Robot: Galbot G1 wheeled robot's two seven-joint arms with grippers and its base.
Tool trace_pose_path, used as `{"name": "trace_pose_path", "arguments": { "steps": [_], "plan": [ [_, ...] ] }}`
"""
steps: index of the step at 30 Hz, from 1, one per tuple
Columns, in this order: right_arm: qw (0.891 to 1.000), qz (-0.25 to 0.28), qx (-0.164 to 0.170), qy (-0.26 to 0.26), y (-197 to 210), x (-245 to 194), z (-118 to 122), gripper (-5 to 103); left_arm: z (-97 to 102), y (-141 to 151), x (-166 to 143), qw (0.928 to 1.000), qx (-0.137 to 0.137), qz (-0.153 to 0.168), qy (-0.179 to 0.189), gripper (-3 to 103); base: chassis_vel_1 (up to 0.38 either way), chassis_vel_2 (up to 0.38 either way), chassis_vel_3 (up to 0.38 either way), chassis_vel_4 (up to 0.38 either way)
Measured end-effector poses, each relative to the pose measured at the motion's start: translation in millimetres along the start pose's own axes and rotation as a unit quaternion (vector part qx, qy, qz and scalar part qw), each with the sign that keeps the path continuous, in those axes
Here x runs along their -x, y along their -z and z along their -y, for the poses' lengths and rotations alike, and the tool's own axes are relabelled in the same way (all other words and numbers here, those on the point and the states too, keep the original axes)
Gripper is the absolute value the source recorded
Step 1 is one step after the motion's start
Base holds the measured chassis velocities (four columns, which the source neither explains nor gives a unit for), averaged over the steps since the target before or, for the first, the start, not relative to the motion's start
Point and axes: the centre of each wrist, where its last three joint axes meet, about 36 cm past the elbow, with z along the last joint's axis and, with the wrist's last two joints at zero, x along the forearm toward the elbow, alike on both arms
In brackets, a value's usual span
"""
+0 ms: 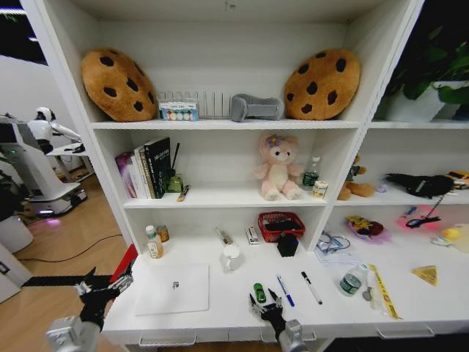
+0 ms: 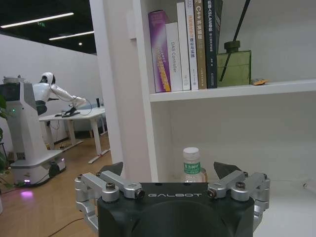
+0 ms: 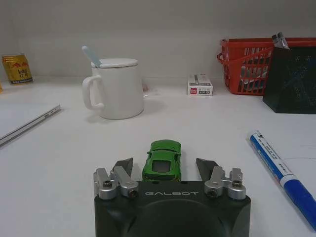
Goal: Organize the objects on the table.
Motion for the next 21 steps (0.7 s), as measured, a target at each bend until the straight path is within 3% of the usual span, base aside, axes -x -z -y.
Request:
{"name": "trace_pose_path", "arguments": {
  "steps": [2,3,5,10,21],
  "plan": [
    [1.0,-0.001,0.0,-0.001,-0.5,0.1,-0.3,73,0.4,-0.2,-0.2,1.0,0.0,0.0,-0.001,100,0.0,0.0,0.0,0.0],
    [1.0,-0.001,0.0,-0.002,-0.8,0.3,-1.0,62,1.1,-0.6,-0.5,1.0,0.0,-0.001,-0.002,100,0.0,0.0,0.0,0.0],
    [1.0,-0.001,0.001,-0.003,-1.0,0.6,-1.5,62,1.6,-1.0,-0.7,1.0,0.0,-0.001,-0.003,100,0.0,0.0,0.0,0.0],
    [1.0,-0.001,0.0,-0.005,-2.0,3.7,-2.7,40,4.0,-2.6,-1.7,1.0,0.001,-0.003,-0.007,100,0.0,0.0,0.0,0.0],
    [1.0,0.005,-0.005,-0.008,4.4,0.2,4.6,36,5.5,-5.3,-2.0,0.9999,0.002,-0.005,-0.01,100,0.0,0.0,0.0,0.0]
  ]
}}
